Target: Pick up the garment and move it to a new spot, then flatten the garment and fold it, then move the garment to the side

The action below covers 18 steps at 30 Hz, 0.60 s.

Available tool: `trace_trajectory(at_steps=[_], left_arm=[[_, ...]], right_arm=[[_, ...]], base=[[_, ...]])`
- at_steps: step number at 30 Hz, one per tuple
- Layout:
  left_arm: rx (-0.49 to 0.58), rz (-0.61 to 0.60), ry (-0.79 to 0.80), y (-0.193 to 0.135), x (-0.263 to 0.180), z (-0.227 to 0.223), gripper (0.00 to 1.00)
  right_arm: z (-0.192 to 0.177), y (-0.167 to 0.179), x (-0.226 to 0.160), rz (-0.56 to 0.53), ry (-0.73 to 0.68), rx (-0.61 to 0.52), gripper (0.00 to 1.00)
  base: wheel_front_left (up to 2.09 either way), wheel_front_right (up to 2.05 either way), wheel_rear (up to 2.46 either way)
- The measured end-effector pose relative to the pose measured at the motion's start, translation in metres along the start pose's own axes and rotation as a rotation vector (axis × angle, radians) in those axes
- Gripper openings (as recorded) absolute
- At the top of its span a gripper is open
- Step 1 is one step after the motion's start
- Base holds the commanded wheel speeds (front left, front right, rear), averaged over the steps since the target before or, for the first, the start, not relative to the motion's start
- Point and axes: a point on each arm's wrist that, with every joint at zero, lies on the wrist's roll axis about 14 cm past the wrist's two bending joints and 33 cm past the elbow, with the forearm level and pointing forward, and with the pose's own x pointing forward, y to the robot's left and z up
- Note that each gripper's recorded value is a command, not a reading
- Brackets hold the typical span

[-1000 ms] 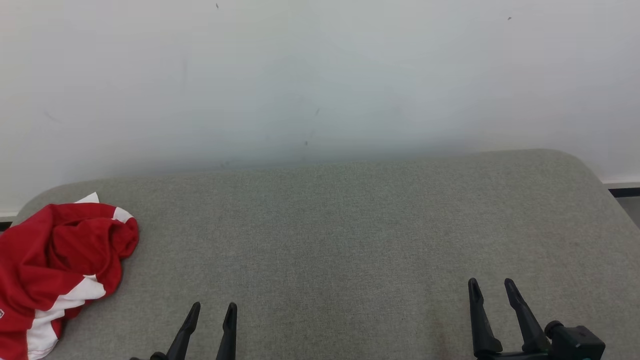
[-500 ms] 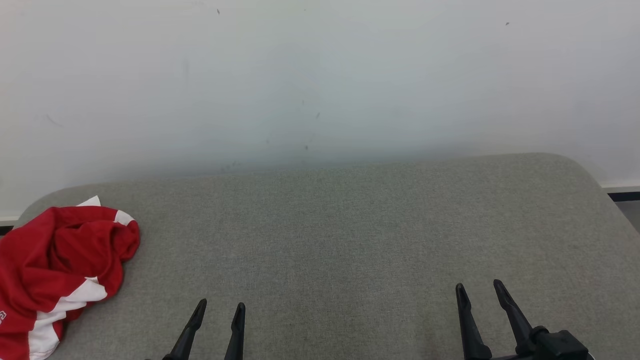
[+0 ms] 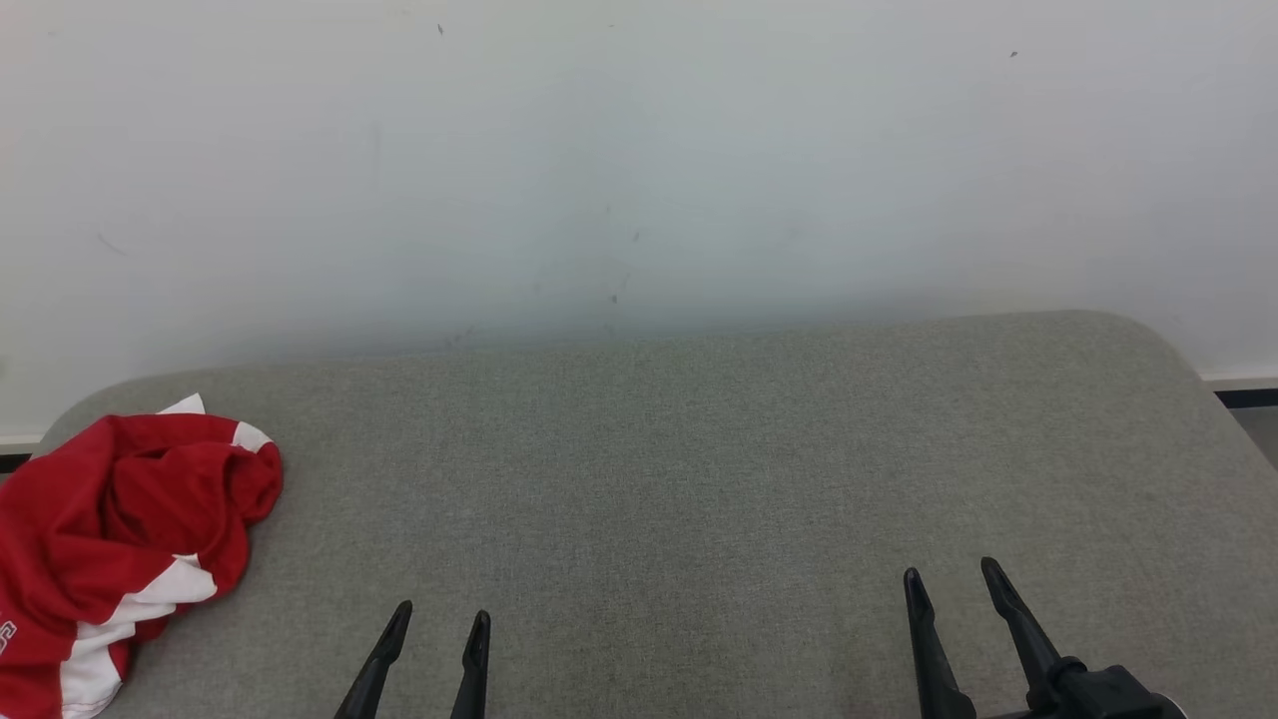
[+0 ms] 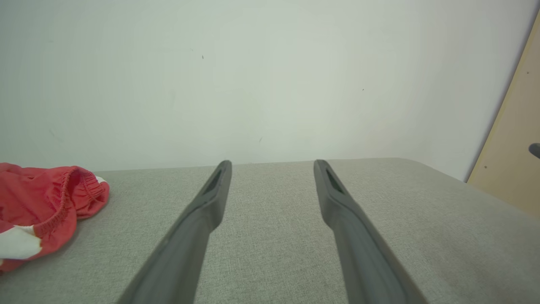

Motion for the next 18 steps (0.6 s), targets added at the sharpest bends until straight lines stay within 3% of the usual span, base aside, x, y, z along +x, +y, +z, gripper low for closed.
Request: trace_trajectory(at_steps=[18], left_arm=[[-0.003,0.009,0.010,0.0033,-0.0017,-0.0029,1.00]], right_arm=[[-0.0041,0.0021,-0.0005,0.001,0.012,0.015,1.00]], base=[[0.00,0.00,0.00]])
